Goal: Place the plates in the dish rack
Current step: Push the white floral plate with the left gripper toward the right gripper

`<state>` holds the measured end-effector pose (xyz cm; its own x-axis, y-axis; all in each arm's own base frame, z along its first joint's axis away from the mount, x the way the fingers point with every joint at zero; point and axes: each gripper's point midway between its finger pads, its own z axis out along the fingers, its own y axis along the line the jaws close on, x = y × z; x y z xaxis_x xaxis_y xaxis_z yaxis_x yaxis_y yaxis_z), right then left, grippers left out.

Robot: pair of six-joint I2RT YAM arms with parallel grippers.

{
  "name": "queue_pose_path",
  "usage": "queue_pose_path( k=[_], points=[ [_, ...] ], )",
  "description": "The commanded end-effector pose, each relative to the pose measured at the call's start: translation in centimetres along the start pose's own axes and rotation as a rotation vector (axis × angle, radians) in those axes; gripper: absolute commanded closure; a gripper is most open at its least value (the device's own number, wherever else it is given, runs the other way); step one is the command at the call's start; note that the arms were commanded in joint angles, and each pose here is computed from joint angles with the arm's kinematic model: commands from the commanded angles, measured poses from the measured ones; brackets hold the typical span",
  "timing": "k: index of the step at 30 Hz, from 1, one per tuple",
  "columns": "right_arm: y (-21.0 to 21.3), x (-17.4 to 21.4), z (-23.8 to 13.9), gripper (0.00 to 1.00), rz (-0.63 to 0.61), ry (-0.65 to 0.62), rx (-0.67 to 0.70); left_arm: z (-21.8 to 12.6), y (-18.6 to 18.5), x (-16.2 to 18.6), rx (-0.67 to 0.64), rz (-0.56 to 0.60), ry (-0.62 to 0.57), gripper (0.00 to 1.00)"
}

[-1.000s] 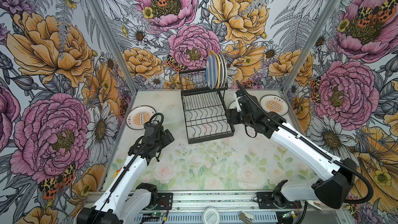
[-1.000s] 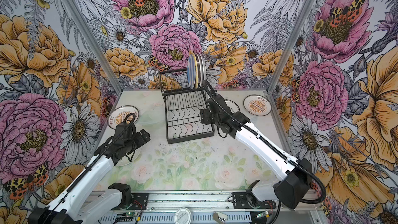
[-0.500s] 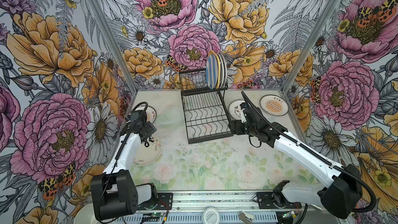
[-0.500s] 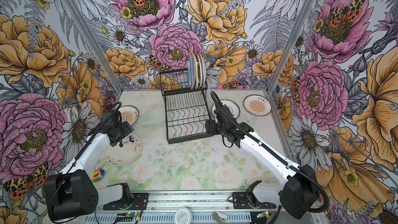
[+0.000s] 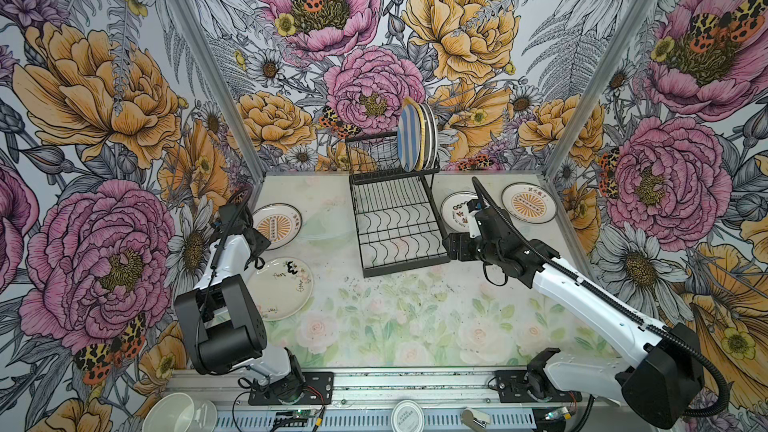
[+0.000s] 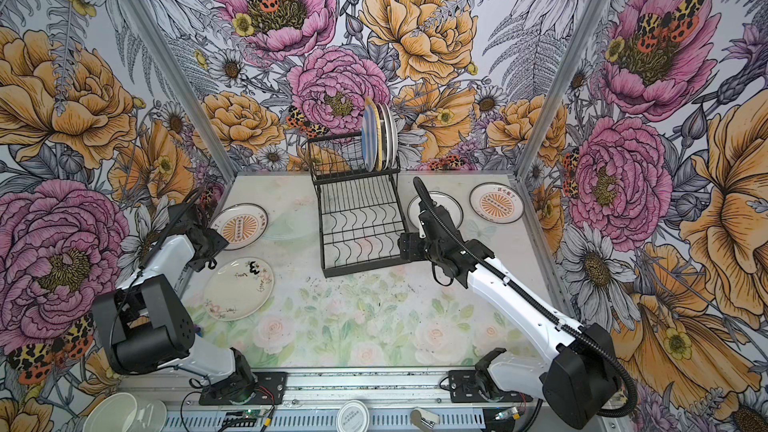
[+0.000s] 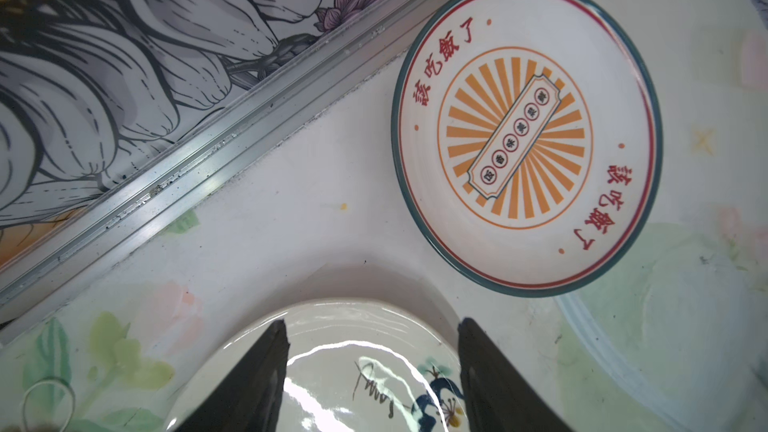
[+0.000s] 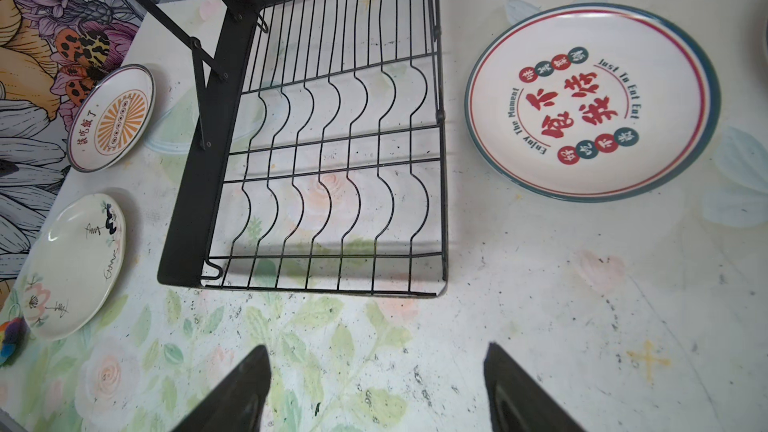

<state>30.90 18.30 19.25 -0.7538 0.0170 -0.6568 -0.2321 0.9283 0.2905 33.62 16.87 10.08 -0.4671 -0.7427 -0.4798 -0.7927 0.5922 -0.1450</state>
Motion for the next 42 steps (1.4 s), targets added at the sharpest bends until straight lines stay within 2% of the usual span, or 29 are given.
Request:
queue_pose_path(
  k=[1,10,21,27,42],
  points=[
    [0.3,-1.0,-0.8,0.19,0.009,-0.047,-0.027,0.9,0.0,-1.4,0.02,-0.018,-0.015,0.38],
    [0.2,-1.0,-1.2,0.19,0.022,-0.056,-0.027,3.9,0.8,-1.4,0.062,-0.075,0.073,0.46],
    [0.1,-1.1,-1.3,0.19,0.022,-0.06,-0.026,5.9,1.0,0.9,0.074,-0.093,0.171,0.46],
    [0.1,-1.0,-1.5,0.19,0.022,-0.063,-0.026,5.6,0.9,2.6,0.097,-0.083,0.234,0.47],
    [0.0,-1.1,-1.5,0.18,0.013,-0.067,-0.022,2.2,0.4,8.0,0.169,-0.056,0.324,0.48]
  ],
)
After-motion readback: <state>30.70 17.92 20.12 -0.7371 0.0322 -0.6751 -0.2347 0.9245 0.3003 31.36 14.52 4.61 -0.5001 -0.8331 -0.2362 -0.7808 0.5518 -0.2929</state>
